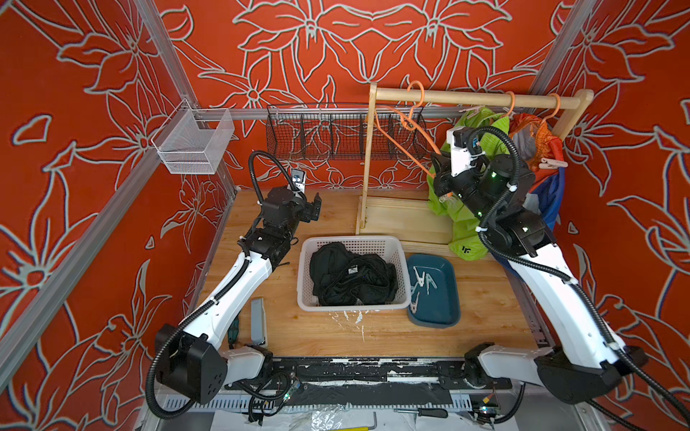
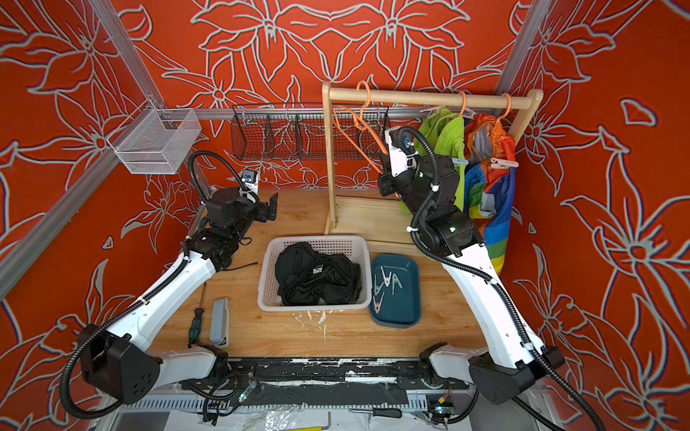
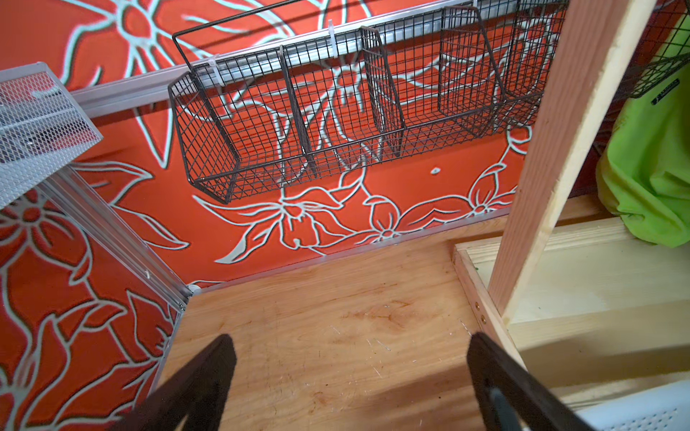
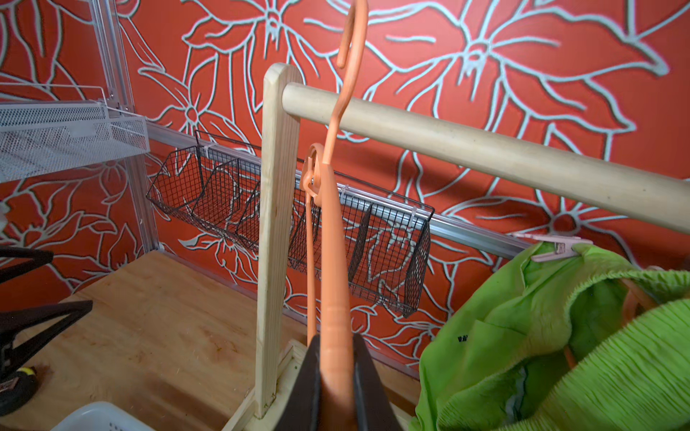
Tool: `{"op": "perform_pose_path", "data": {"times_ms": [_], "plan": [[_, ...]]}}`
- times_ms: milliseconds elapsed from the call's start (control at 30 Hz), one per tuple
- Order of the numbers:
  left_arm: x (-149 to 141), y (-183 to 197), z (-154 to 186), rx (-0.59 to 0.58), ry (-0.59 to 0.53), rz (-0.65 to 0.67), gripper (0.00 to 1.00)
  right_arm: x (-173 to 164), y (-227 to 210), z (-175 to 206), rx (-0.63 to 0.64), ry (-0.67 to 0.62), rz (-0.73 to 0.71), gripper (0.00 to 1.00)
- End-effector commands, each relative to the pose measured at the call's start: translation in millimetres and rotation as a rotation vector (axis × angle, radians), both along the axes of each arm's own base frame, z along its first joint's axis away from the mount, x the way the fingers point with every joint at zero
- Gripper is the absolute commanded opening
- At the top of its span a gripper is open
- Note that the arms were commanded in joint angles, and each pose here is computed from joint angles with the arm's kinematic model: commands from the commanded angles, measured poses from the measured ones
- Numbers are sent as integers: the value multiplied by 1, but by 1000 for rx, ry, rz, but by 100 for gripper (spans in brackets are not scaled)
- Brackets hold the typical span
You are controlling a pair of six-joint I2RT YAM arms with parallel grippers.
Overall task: Remove the clothespins securing shorts to the hanger
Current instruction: Place the hanger on the clothesline.
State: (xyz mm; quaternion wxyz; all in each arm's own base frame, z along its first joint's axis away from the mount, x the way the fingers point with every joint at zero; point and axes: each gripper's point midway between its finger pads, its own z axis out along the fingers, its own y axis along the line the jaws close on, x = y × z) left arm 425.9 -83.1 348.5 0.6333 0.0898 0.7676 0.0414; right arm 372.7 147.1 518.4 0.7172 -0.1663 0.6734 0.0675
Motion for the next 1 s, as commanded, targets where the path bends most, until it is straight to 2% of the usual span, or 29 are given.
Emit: {"op": "perform_pose_path", "data": {"times_ms": [0, 233, 900, 967], "plan": [[4, 1, 1, -10, -11, 3, 97, 9, 4, 23, 19, -97, 16, 0], [3, 1, 2, -10, -14, 2, 97, 36, 10, -2, 28, -34, 26, 0], [4, 2, 0, -4, -10, 3, 97, 66, 18, -29, 43, 57, 63, 0], [4, 3, 0, -6, -10, 3, 97, 66, 18, -34, 44, 66, 62, 6]]}}
